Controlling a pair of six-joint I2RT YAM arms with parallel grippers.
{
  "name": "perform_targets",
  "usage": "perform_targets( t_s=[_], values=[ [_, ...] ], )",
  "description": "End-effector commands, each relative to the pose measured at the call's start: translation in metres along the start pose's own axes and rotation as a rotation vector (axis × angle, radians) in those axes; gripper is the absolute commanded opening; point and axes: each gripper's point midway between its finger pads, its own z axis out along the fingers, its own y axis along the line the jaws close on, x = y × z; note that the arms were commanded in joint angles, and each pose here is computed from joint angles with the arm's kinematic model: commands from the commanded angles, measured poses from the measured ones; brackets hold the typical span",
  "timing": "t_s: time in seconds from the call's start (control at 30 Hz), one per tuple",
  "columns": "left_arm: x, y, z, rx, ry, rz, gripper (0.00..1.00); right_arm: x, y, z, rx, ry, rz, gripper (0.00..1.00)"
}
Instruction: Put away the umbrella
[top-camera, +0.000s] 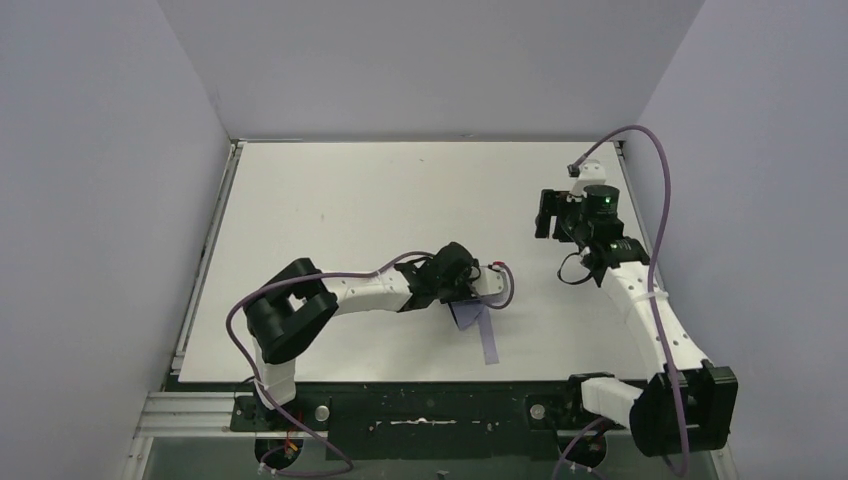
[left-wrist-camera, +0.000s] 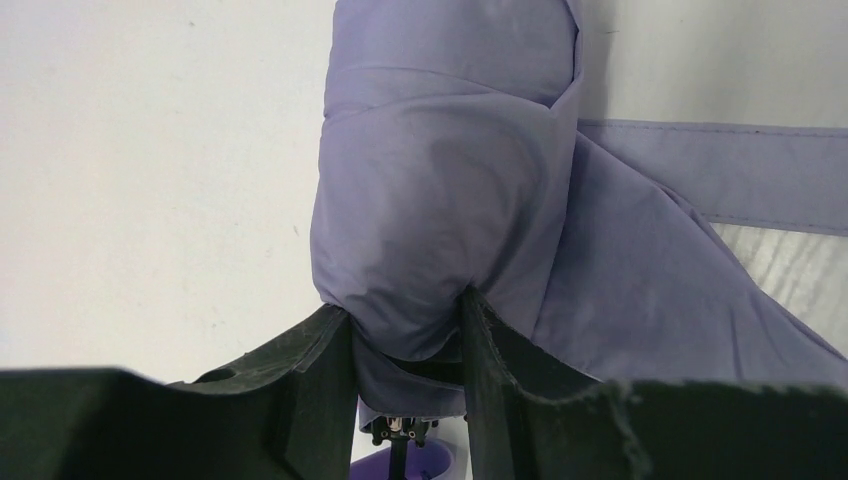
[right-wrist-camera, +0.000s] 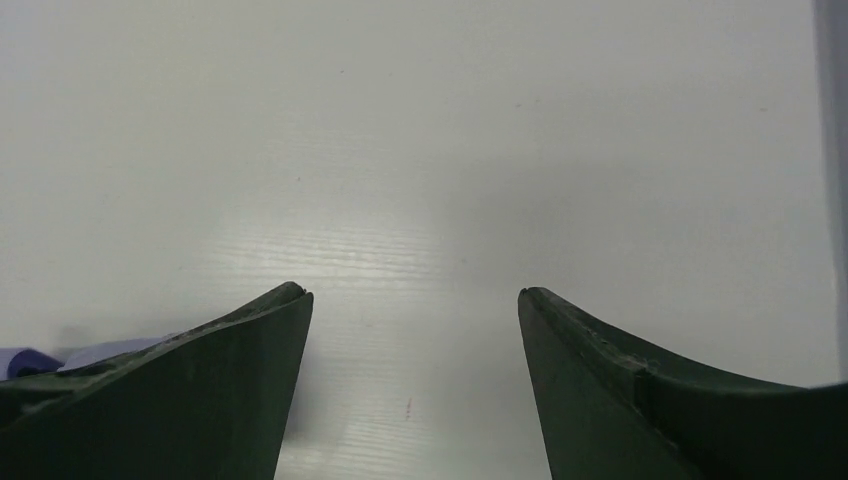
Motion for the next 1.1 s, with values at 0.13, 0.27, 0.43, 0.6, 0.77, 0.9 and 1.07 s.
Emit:
perform_targets(
  t_s=[0.13,0.27,0.43,0.6,0.77,0.9,1.07],
  values=[
    [0.076,-0.027,0.011,-0.098,0.214,0.218,0.00,-0.030,0.059,0.035,-0.410,-0.026,-0.081,0.76],
    [0.076,-0.034,0.014,-0.121,0.207,0.271,0.00,0.001,0.087,0.044,-0.631,0.107,-0.217,0.72],
    [0.077,-0.039,0.016,-0.140,0.186,0.306,0.00,0.045,0.113,0.041,-0.902,0.278,-0.377,0.72],
    [0.078,-0.040,0.017,-0.151,0.184,0.318,0.00,0.092,0.130,0.028,-1.075,0.413,-0.609,0.71],
    [0.078,-0.043,0.018,-0.135,0.179,0.326,0.00,0.110,0.139,0.023,-1.140,0.461,-0.659,0.71],
    [0.078,-0.045,0.018,-0.129,0.178,0.331,0.00,0.121,0.140,0.019,-1.165,0.480,-0.707,0.72],
    [0.078,-0.045,0.018,-0.125,0.176,0.331,0.00,0.132,0.136,0.024,-1.153,0.524,-0.730,0.72]
  ],
)
